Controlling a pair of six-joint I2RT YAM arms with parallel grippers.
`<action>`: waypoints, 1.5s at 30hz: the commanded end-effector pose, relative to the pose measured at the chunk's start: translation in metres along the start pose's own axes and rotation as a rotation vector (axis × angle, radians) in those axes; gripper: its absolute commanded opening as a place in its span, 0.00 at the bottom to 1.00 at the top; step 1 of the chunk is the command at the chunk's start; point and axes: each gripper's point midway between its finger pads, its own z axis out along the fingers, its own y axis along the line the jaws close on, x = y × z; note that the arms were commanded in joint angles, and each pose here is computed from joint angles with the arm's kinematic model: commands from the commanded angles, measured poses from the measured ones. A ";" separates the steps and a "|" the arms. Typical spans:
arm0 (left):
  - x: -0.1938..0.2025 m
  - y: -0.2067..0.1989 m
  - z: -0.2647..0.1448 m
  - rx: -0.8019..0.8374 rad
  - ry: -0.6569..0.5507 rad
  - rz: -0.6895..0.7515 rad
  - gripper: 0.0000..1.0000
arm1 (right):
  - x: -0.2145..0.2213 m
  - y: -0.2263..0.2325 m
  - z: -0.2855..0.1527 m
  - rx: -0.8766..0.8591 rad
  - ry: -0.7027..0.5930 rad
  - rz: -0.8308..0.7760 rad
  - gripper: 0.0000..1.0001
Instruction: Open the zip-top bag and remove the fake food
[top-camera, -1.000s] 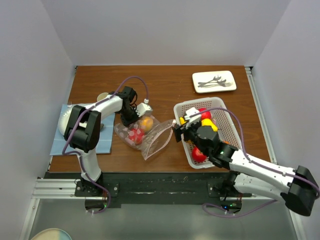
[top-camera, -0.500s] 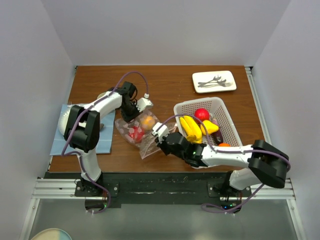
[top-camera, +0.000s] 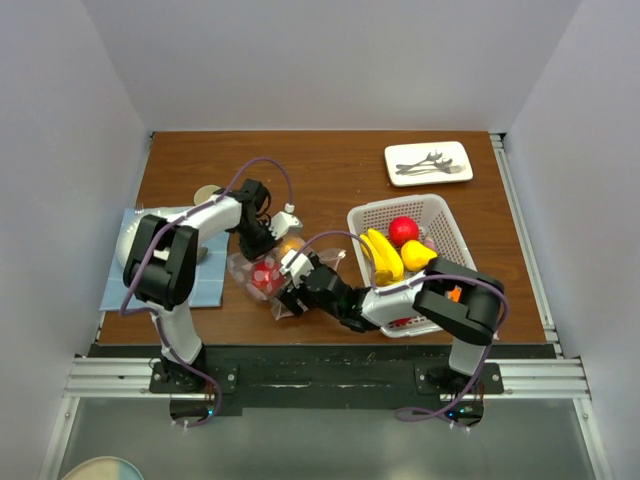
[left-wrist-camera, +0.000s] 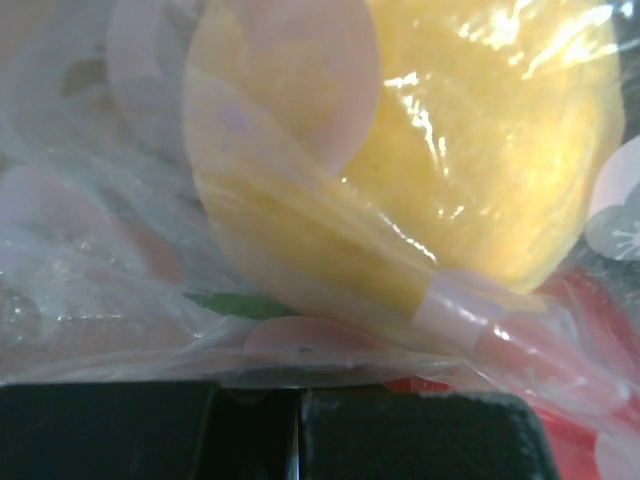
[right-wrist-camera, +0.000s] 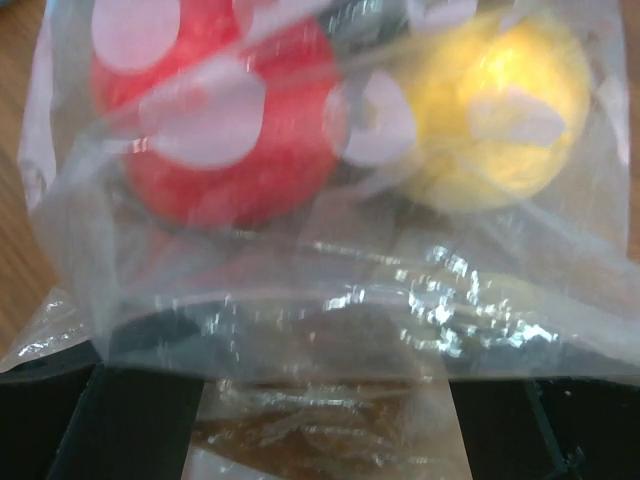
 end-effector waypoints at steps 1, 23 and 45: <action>-0.012 -0.007 -0.006 0.011 -0.066 -0.010 0.00 | -0.080 0.001 0.014 0.026 -0.229 0.048 0.93; -0.010 -0.037 0.012 0.061 -0.042 0.020 0.00 | -0.079 0.036 0.042 -0.075 -0.212 0.156 0.78; -0.017 0.037 -0.014 -0.143 -0.044 -0.030 0.00 | -0.075 -0.093 -0.160 0.305 -0.283 0.185 0.18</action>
